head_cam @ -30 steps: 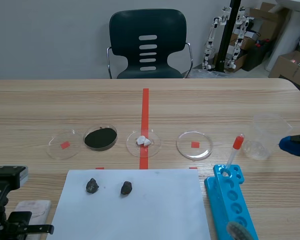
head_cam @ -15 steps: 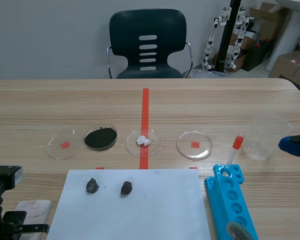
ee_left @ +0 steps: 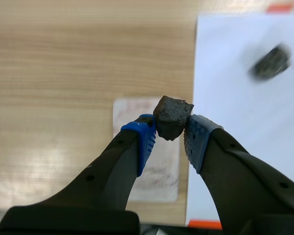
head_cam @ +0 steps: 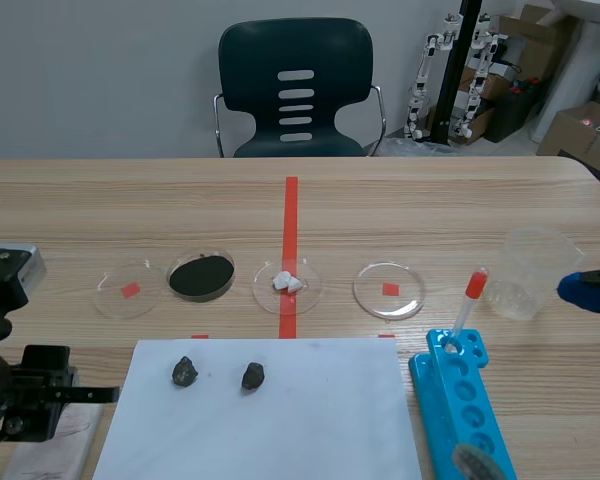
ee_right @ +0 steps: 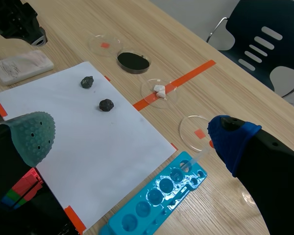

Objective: Rub the mineral on the streak plate below the first streak

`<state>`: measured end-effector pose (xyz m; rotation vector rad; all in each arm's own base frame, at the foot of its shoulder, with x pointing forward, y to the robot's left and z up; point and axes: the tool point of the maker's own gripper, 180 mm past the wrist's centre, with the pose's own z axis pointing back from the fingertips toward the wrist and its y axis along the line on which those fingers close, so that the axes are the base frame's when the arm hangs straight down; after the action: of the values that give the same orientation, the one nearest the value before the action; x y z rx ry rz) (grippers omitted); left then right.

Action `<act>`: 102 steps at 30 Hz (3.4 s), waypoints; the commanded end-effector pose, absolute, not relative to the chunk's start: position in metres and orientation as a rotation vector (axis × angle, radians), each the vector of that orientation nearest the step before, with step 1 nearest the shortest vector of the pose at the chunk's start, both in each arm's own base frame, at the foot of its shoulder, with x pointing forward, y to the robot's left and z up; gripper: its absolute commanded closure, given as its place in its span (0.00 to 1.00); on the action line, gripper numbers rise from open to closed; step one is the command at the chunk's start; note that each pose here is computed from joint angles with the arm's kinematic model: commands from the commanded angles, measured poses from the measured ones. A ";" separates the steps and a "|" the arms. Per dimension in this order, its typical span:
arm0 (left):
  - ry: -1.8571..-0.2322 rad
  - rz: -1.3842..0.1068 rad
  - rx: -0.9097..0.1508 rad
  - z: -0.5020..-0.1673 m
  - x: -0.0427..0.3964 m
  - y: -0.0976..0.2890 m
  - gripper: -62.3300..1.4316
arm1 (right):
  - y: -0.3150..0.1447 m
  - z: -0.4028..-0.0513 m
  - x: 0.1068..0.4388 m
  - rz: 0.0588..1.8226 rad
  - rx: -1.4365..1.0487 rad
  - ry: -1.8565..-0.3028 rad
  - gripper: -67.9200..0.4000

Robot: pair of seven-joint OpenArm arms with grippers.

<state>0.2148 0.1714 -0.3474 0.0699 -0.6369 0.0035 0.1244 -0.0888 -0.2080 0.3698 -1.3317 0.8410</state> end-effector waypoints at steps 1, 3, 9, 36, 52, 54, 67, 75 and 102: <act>-0.694 -0.031 0.046 -0.338 0.219 0.166 0.84 | -0.086 -0.203 0.126 0.845 0.384 -1.352 0.00; -0.780 -0.082 0.009 -0.325 0.226 0.155 0.84 | -0.086 -0.203 0.126 0.845 0.384 -1.352 0.00; -0.968 -0.223 -0.127 -0.294 0.231 0.118 0.84 | -0.086 -0.203 0.126 0.845 0.384 -1.352 0.00; -1.244 -0.594 -0.437 -0.250 0.187 0.046 0.84 | -0.086 -0.203 0.126 0.844 0.384 -1.352 0.00; -1.241 -0.595 -0.436 -0.250 0.187 0.046 0.84 | -0.086 -0.203 0.126 0.844 0.384 -1.352 0.00; -1.241 -0.595 -0.436 -0.250 0.187 0.046 0.84 | -0.086 -0.203 0.126 0.844 0.384 -1.352 0.00; -1.241 -0.595 -0.436 -0.250 0.187 0.046 0.84 | -0.086 -0.203 0.126 0.844 0.384 -1.352 0.00; -1.241 -0.595 -0.436 -0.250 0.187 0.046 0.84 | -0.086 -0.203 0.126 0.844 0.384 -1.352 0.00; -1.241 -0.595 -0.436 -0.250 0.187 0.046 0.84 | -0.086 -0.203 0.126 0.844 0.384 -1.352 0.00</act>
<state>0.1854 0.0500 -0.2605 -0.4162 -1.2061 -0.6045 0.1243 -0.0888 -0.2080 0.3700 -1.3316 0.8414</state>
